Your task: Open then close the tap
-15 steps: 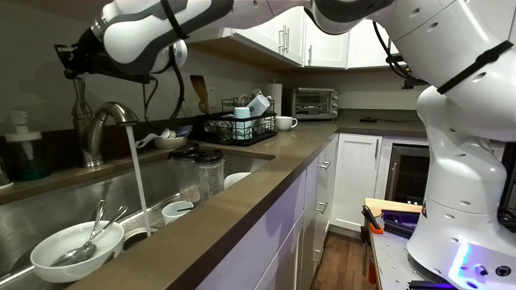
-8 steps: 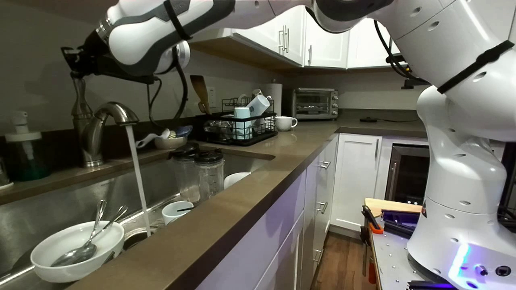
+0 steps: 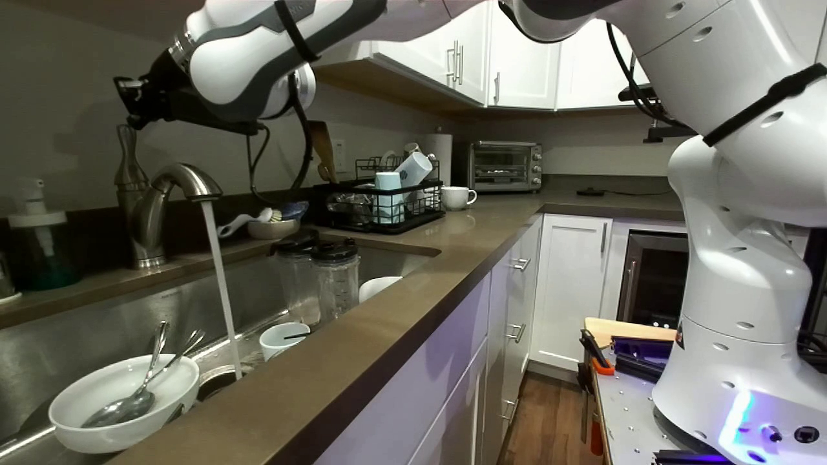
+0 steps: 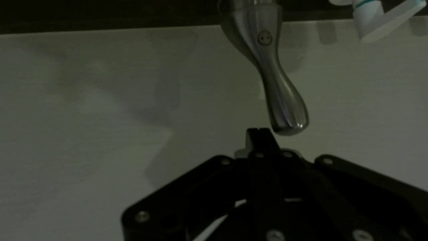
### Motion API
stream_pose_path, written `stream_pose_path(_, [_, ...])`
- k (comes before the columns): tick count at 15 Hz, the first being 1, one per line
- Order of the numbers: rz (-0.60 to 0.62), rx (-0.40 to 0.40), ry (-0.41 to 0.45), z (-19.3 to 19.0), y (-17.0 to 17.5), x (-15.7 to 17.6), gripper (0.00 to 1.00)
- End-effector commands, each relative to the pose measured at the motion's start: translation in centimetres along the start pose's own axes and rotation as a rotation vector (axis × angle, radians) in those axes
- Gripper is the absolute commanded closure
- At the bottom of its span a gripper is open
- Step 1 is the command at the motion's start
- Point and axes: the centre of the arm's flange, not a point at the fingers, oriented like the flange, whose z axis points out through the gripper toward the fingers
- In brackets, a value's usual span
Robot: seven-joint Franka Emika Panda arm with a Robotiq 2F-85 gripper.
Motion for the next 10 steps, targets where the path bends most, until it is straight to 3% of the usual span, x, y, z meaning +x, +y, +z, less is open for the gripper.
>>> stream_pose_path(1, [0.005,0.028,0.023,-1.65,0.16,0.06,0.98])
stream_pose_path(10, [0.019,0.069,-0.001,-0.88,-0.65,0.20,0.98])
